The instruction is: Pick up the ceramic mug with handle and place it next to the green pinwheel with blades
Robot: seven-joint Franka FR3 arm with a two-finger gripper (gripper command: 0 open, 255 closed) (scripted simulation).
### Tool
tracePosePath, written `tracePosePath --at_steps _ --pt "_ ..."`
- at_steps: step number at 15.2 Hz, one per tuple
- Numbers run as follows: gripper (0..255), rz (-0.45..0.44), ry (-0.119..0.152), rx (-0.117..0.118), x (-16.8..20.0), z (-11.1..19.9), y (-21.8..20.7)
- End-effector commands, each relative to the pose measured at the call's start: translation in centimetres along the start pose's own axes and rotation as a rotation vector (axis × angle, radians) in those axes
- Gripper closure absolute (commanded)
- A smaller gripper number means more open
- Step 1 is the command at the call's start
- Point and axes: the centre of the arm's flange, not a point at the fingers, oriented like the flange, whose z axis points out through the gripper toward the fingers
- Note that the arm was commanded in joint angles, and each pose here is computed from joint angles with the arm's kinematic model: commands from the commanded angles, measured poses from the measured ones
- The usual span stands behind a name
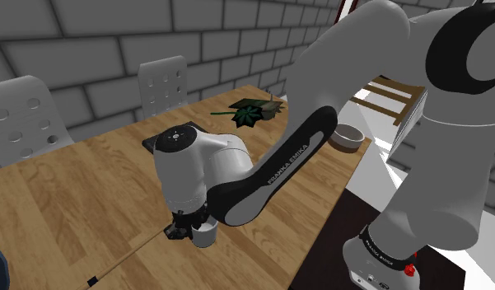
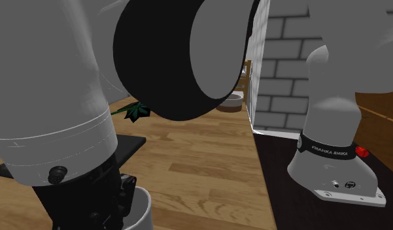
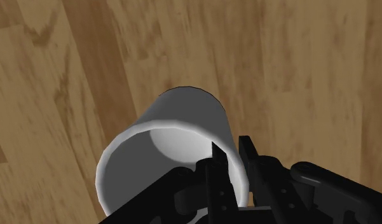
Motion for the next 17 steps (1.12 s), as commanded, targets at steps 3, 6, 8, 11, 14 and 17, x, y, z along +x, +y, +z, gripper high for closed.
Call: tracePosePath --at_steps 3,6,8,11,14,17 --pt "255 0.000 0.000 0.000 0.0 0.0 0.0" --pt "255 0.000 0.000 0.000 0.0 0.0 0.0" --pt "255 0.000 0.000 0.000 0.0 -1.1 0.1" --pt "255 0.000 0.000 0.000 0.0 -2.6 0.2" --pt "255 0.000 0.000 0.000 0.0 -4.2 0.3" --pt "255 0.000 0.000 0.000 0.0 -5.8 0.4"
